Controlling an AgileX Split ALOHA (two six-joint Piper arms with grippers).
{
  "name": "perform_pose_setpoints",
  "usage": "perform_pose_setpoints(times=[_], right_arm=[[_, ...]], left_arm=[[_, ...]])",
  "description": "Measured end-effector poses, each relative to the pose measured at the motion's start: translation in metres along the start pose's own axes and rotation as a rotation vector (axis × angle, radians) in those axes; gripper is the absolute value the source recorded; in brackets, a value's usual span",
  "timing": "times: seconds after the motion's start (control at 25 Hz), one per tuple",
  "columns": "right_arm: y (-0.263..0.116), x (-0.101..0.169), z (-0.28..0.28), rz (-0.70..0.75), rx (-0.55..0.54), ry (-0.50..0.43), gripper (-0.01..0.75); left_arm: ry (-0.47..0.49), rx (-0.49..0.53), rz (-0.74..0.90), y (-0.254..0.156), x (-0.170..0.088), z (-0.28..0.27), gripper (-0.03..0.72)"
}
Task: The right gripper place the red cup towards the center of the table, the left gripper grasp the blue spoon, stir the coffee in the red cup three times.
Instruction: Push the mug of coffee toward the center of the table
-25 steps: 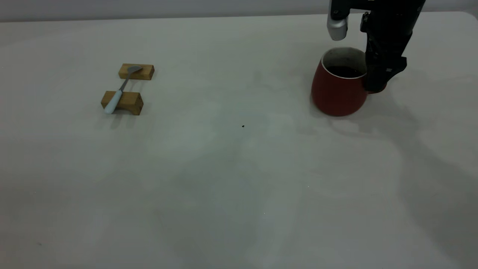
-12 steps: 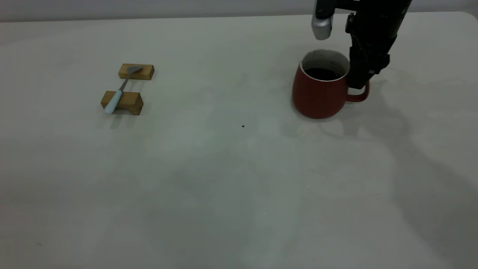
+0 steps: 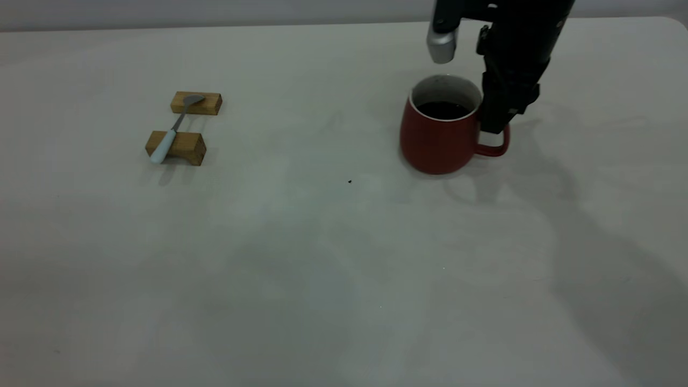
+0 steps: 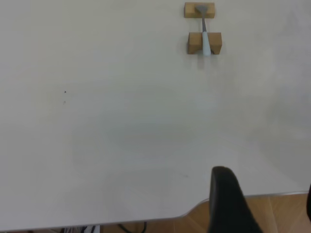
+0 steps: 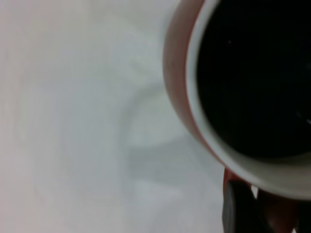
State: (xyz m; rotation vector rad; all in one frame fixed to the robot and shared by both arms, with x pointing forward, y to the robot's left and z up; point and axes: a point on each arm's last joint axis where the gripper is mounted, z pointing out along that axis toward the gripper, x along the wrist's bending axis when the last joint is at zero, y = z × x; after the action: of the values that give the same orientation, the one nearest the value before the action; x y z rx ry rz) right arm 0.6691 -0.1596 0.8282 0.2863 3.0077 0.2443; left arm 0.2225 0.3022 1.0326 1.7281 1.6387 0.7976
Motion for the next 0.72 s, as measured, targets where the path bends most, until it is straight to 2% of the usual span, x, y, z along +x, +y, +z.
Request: perform_pose_setpoints(times=[0.72], right_arm=[[0.032, 0.014, 0.010, -0.004, -0.073, -0.027, 0.302]], left_arm=[[0.000, 0.000, 0.000, 0.000, 0.000, 0.000, 0.464]])
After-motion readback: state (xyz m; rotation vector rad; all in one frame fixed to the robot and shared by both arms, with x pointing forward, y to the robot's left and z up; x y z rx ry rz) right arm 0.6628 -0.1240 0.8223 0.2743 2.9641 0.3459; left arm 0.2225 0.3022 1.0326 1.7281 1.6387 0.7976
